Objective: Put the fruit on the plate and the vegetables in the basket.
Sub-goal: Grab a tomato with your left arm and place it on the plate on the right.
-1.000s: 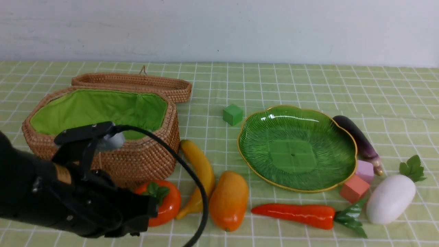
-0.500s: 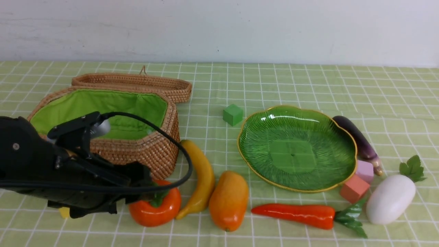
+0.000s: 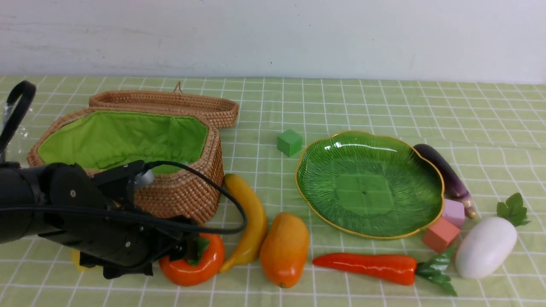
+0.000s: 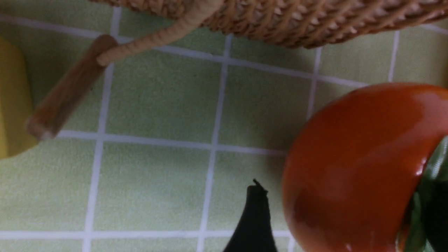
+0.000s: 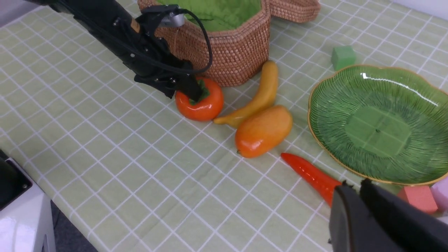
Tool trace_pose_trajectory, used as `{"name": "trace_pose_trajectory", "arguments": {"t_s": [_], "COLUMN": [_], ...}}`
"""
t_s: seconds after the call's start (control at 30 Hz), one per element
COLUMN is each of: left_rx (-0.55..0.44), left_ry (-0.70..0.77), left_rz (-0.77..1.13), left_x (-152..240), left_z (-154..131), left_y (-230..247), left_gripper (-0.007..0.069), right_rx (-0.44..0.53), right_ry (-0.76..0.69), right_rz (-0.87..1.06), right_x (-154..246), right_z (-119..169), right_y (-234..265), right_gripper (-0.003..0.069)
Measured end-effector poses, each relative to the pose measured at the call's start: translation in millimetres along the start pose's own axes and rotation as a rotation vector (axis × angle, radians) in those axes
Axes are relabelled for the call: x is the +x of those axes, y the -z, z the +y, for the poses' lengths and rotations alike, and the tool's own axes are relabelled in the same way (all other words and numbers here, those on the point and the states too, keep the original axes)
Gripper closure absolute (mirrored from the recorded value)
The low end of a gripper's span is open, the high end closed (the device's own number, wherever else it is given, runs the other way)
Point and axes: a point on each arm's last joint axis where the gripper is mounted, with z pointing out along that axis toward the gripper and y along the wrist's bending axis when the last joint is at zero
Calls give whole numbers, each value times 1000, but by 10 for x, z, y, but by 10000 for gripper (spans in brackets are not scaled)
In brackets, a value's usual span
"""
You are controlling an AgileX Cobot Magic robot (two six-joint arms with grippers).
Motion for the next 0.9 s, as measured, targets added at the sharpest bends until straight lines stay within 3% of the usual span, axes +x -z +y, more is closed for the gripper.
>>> {"name": "trace_pose_trajectory", "arguments": {"t_s": [0.23, 0.37, 0.77, 0.83, 0.87, 0.9], "left_rx": [2, 4, -1, -3, -2, -2], "left_ry": [9, 13, -21, -33, -47, -48], "left_rz": [-16, -12, 60, 74, 83, 84], "left_x": [-31, -33, 30, 59, 86, 90], "left_z": [-5, -10, -20, -17, -19, -19], "left_y": [-37, -35, 109, 160, 237, 245], "left_gripper": [88, 196, 218, 284, 450, 470], "right_rx": [-1, -2, -10, -12, -16, -16], "right_ry": [1, 0, -3, -4, -6, -6], "right_rz": [0, -1, -3, -3, -3, -3], "right_x": [0, -1, -3, -3, -3, -3], "right_z": [1, 2, 9, 11, 15, 15], "right_y": [0, 0, 0, 0, 0, 0], "right_gripper": [603, 596, 585, 584, 582, 582]}}
